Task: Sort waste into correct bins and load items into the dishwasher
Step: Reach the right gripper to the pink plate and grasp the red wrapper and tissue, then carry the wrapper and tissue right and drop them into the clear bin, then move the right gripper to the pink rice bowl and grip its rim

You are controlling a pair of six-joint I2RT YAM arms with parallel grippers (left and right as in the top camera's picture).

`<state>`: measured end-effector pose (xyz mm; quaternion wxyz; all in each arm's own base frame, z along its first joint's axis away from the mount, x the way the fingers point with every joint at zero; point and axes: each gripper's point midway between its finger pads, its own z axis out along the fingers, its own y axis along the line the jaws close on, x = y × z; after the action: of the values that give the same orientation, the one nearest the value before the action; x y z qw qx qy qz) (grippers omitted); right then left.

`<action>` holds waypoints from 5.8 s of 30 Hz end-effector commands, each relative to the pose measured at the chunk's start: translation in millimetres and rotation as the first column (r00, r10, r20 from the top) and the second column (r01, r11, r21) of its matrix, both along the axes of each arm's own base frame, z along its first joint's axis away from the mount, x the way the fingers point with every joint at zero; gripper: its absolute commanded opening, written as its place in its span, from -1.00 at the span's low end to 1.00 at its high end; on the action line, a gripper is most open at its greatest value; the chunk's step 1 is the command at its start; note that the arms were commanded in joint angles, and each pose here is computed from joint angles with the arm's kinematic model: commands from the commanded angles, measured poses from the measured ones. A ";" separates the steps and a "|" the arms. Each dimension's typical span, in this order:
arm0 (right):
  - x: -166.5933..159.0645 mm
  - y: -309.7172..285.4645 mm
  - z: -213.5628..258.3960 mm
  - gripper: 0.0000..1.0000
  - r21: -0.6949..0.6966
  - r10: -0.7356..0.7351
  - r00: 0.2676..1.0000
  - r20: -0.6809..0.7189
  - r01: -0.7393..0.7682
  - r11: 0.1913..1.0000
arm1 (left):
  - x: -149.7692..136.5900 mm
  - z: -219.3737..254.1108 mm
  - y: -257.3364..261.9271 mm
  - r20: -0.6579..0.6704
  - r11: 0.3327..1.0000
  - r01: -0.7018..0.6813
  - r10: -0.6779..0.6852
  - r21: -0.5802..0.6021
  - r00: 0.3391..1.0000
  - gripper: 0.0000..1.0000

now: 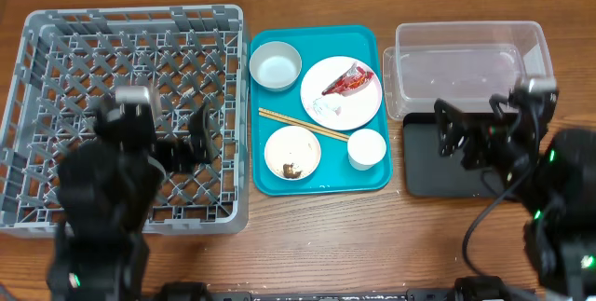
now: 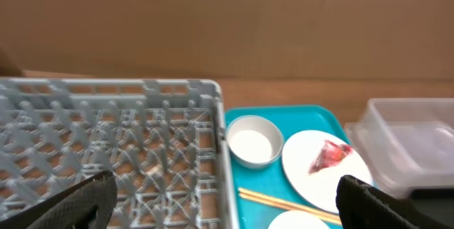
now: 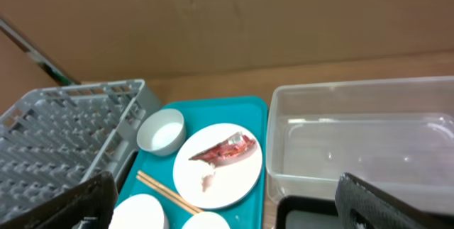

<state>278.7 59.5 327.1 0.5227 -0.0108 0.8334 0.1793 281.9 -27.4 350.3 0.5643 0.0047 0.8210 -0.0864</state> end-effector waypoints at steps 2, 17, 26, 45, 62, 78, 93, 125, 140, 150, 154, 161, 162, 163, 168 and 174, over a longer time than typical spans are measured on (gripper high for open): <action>19.0 9.3 23.1 0.99 0.011 0.046 0.995 -0.086 -0.046 0.999 | 24.3 42.4 -17.3 -0.031 0.994 0.096 -0.098 -0.042 0.995 1.00; 86.6 110.4 1.5 0.99 0.219 0.404 0.842 -0.359 -0.345 0.913 | 93.8 -45.8 -24.3 -0.510 0.990 0.107 -0.139 -0.091 0.849 0.99; 121.7 135.8 -71.9 1.00 0.010 -0.005 0.853 -0.522 0.012 1.000 | 98.4 -44.6 -6.1 -0.511 0.998 0.060 -0.047 0.009 0.858 1.00; 159.1 166.8 -231.7 0.61 -0.125 -0.256 0.670 -0.697 0.239 0.963 | 101.2 -32.6 32.4 -0.452 0.980 -0.099 0.167 0.171 0.876 0.99; 146.2 167.8 -283.6 -0.88 -0.168 -0.259 0.572 -0.778 0.208 0.964 | 101.2 -32.6 32.4 -0.452 0.980 -0.099 0.167 0.171 0.876 0.99; 173.6 116.7 -66.1 -0.92 -0.037 -0.245 0.723 -0.646 0.291 0.956 | 101.3 -32.8 32.4 -0.452 0.980 -0.099 0.167 0.171 0.876 1.00; 192.1 -47.0 -125.7 -0.92 -0.156 -0.548 0.436 -0.714 0.663 0.732 | 101.2 -33.1 32.4 -0.453 0.980 -0.099 0.167 0.172 0.876 0.99; 89.5 106.3 -95.2 0.75 -0.064 -0.038 0.602 -0.798 -0.021 0.998 | 101.2 -33.1 32.4 -0.453 0.980 -0.099 0.167 0.172 0.876 1.00; 64.6 99.5 -144.4 0.59 -0.176 -0.125 0.499 -0.857 -0.057 0.983 | 101.2 -33.1 32.4 -0.453 0.980 -0.099 0.167 0.171 0.876 1.00; 59.1 145.9 -146.3 0.59 -0.118 -0.051 0.531 -0.846 -0.093 0.989 | 102.9 -31.6 32.0 -0.446 0.981 -0.099 0.165 0.168 0.880 1.00; 52.3 176.4 -158.4 0.56 -0.101 -0.012 0.544 -0.839 -0.135 0.986 | 102.5 -32.0 32.0 -0.447 0.981 -0.098 0.165 0.169 0.879 1.00; 47.9 227.7 -180.3 0.40 -0.078 0.055 0.579 -0.813 -0.203 0.976 | 102.5 -32.0 32.0 -0.447 0.981 -0.098 0.165 0.169 0.879 1.00; 47.8 234.7 -184.1 0.40 -0.075 0.058 0.582 -0.811 -0.202 0.977 | 102.5 -32.0 32.0 -0.447 0.981 -0.098 0.165 0.169 0.879 0.99; 47.7 239.5 -186.8 0.40 -0.074 0.059 0.583 -0.810 -0.201 0.977 | 102.5 -32.0 32.0 -0.447 0.981 -0.098 0.165 0.169 0.879 1.00; 47.4 255.5 -201.9 0.40 -0.064 0.042 0.572 -0.819 -0.164 0.984 | 102.5 -32.0 32.0 -0.447 0.981 -0.098 0.165 0.169 0.879 0.99; 52.9 256.2 -203.5 0.40 -0.057 -0.004 0.572 -0.820 -0.075 0.996 | 102.5 -32.0 32.0 -0.447 0.981 -0.098 0.165 0.169 0.879 1.00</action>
<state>325.4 318.7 124.5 0.0654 -0.0047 0.9873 0.1450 382.0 0.8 309.1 0.3448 -0.0329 0.9381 0.0047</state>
